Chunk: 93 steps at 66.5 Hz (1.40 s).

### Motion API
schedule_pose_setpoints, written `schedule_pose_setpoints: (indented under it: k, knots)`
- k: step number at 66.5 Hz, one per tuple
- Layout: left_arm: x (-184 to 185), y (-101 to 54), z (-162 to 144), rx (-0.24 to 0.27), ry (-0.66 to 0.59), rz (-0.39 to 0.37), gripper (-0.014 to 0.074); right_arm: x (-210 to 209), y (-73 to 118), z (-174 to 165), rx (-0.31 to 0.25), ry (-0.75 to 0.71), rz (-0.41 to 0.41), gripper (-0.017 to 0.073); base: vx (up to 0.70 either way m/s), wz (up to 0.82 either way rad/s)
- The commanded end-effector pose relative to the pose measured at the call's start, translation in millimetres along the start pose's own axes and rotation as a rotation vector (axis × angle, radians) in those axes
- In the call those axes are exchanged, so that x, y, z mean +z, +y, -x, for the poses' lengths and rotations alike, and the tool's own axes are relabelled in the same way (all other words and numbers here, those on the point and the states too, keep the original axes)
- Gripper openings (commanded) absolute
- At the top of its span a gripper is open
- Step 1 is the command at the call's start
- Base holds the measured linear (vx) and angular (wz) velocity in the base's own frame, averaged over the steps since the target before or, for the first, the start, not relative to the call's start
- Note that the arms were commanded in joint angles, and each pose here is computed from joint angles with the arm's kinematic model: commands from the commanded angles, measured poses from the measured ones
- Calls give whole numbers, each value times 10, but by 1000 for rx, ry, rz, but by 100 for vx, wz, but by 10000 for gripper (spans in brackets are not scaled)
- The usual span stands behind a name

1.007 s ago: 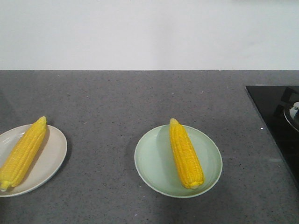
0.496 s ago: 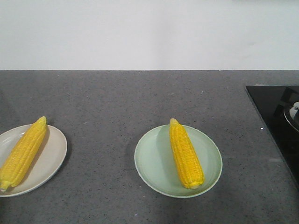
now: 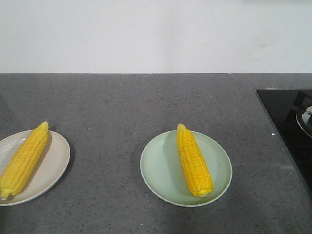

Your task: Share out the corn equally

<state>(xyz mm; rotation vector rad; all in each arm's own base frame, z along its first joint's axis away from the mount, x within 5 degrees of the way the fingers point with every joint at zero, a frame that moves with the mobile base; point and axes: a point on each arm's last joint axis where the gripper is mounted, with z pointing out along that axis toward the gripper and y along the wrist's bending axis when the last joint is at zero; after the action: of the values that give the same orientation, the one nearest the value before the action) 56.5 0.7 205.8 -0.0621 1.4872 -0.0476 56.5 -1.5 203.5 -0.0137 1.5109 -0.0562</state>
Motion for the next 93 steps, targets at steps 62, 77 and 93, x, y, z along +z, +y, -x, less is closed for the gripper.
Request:
schedule_pose_setpoints:
  k: [62,77,93]
  knots:
    - [-13,-1,35,-13,-82,-5,-6,-2,29,5,17,-33,50,-3,0,0]
    - [-13,-1,35,-13,-82,-5,-6,-2,28,5,17,-33,50,-3,0,0]
    - [-13,-1,35,-13,-82,-5,-6,-2,28,5,17,-33,50,-3,0,0]
